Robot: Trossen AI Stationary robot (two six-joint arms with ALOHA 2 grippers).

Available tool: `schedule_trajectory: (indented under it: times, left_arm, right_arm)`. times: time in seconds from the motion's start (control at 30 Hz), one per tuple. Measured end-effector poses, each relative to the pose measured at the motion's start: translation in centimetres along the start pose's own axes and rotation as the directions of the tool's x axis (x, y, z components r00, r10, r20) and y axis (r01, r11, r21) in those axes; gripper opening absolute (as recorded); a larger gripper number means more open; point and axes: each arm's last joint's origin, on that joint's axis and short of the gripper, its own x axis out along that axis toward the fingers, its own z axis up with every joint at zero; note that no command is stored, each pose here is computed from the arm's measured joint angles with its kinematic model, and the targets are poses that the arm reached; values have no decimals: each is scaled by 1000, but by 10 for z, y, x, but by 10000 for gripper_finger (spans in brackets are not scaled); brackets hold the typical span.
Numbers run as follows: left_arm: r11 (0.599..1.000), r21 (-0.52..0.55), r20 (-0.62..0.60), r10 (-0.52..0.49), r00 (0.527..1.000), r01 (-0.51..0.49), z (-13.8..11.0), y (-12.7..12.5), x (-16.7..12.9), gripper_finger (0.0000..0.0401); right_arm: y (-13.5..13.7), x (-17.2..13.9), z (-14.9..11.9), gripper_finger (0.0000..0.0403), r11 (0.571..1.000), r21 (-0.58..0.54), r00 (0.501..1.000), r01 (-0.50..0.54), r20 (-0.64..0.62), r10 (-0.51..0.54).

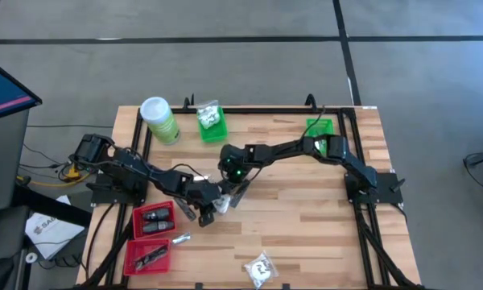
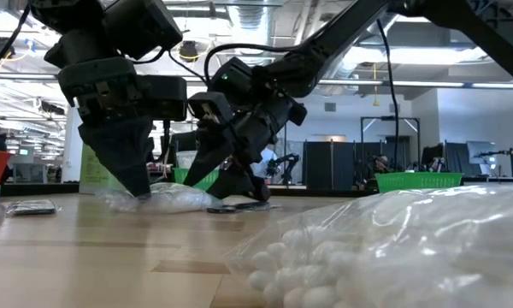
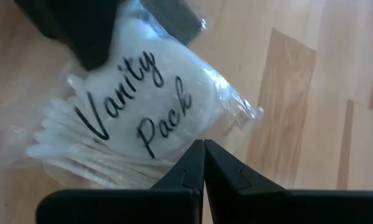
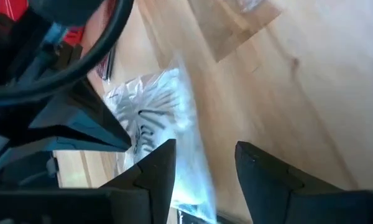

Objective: Pick & Place Travel size toiletries
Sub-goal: Put the white vanity pack into the top left green basket

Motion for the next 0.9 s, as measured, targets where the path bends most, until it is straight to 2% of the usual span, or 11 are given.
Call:
schedule_trajectory:
  times: [0.33,0.47,0.7,0.9]
  left_arm:
    - [1000,-1,14,22,1000,-22,1,2,0,0]
    - [1000,-2,13,23,1000,-23,1,2,0,0]
    - [999,-48,17,20,1000,-19,1,1,0,0]
    - [989,-147,36,4,999,1,3,-2,-4,0]
  right_arm:
    - [10,7,-9,143,998,-52,998,-43,-53,40]
    - [10,7,-11,108,998,-42,997,-42,-70,39]
    - [9,-3,-9,10,996,-24,989,-88,-124,85]
    - [19,-38,-1,10,994,-68,992,-87,-100,80]
